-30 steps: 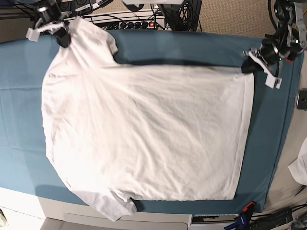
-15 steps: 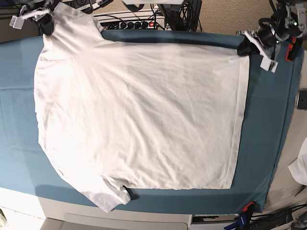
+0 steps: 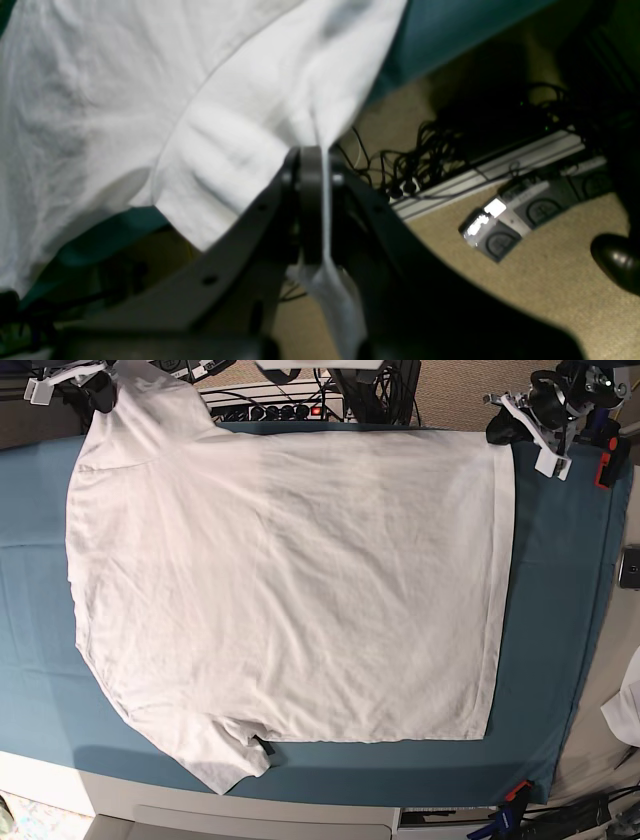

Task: Fold the T-shirt properly
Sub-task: 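Release the shoulders and regrasp the collar edge with both grippers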

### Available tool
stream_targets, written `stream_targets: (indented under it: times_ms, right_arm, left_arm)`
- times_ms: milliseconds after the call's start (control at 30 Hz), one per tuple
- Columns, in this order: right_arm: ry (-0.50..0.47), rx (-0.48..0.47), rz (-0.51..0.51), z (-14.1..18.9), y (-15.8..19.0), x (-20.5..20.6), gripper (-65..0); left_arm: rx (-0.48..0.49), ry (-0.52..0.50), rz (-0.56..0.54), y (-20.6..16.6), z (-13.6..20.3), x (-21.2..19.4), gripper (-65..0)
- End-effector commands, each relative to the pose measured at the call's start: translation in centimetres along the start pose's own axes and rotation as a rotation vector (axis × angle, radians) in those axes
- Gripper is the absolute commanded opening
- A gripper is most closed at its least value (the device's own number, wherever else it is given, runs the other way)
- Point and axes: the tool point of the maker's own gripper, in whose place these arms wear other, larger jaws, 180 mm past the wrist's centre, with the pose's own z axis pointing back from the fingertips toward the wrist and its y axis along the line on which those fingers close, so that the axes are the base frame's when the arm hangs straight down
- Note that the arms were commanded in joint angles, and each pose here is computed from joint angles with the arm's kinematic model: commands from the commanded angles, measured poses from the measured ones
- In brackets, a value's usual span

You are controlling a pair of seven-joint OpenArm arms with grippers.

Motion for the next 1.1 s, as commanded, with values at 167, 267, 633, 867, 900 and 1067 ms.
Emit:
stream_targets:
  times_ms: [167,267,633,867,900,1067]
  right_arm:
    - [0.027,-0.009,0.001,1.6,-0.4,-0.3,-65.0]
    - [0.044,-0.018,0.0,2.0,-0.6,-0.7,-65.0]
    - [0.056,-0.016,-0.022,2.8,-0.7,-1.1,-65.0]
    - [0.005,-0.002,-0.023,2.2,-0.4,0.2,-65.0]
    - [-0.019,0.0,-0.02,1.9,-0.4,0.9,-65.0]
    - [-0.129,0.04,-0.01,-0.1,0.6,3.9,-65.0]
  left_arm:
    - [-0.002,0.026,-0.009,-0.4,0.9,-1.0,-65.0]
    - [-0.002,0.035,-0.007,-0.5,1.0,-1.3,-65.0]
    - [-0.001,0.04,-0.006,-0.5,1.1,-1.5,-65.0]
    - [0.01,0.027,-0.023,-0.3,1.0,-1.1,-65.0]
    - [0.015,0.017,-0.033,-0.3,1.0,-0.8,-65.0]
    - [0.008,-0.028,-0.057,-0.7,0.7,1.1,-65.0]
